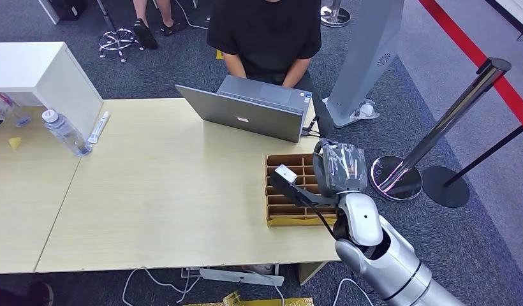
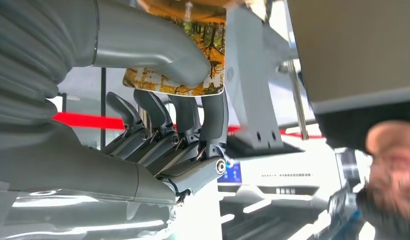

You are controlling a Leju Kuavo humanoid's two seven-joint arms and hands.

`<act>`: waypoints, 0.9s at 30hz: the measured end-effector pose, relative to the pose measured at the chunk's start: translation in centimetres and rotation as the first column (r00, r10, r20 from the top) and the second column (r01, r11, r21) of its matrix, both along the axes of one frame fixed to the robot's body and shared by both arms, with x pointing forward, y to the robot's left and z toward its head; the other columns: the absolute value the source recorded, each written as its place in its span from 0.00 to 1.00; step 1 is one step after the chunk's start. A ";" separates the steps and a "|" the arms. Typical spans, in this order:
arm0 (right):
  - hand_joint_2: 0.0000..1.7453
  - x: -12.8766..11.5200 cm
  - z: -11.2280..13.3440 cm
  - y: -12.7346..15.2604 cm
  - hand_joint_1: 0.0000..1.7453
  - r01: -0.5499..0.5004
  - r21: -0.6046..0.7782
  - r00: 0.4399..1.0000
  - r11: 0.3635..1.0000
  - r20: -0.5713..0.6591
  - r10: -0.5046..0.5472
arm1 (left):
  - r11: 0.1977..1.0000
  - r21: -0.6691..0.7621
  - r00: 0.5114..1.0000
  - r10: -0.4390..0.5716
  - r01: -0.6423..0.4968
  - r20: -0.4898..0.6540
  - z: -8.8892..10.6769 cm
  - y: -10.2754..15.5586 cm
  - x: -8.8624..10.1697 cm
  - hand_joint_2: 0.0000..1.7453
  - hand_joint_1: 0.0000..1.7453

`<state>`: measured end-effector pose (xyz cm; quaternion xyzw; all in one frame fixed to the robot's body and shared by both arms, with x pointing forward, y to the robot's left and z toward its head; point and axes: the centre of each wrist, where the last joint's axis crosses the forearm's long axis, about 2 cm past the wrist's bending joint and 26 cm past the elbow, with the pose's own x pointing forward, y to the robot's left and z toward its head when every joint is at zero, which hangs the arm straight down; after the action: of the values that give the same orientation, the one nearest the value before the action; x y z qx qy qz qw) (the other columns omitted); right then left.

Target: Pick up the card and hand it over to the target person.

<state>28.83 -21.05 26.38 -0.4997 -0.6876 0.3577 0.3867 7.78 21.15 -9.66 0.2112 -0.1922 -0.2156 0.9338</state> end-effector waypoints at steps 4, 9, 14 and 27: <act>1.00 0.3 0.8 -0.1 0.85 0.006 -0.001 1.000 1.000 0.025 -0.006 | 1.000 0.002 1.000 -0.009 0.009 0.003 0.0 0.0 0.0 0.00 0.00; 1.00 1.8 0.5 -0.8 0.87 0.046 -0.033 0.999 0.998 -0.002 -0.046 | 0.999 0.003 0.999 -0.034 0.034 0.008 0.0 -0.1 0.0 0.00 0.00; 1.00 3.4 -1.0 -2.2 0.88 0.097 -0.100 0.993 0.990 -0.052 -0.102 | 0.998 0.004 0.998 -0.059 0.058 0.014 0.0 -0.2 0.0 0.00 0.00; 1.00 6.9 -2.8 -5.9 0.90 0.229 -0.217 0.962 0.949 -0.096 -0.254 | 0.992 0.002 0.992 -0.124 0.124 0.028 0.2 -0.5 0.6 0.00 0.00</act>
<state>35.78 -26.94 23.58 -0.5944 -0.5559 0.4059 0.4159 8.42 20.65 -9.47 0.2018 -0.2179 -0.2702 0.9158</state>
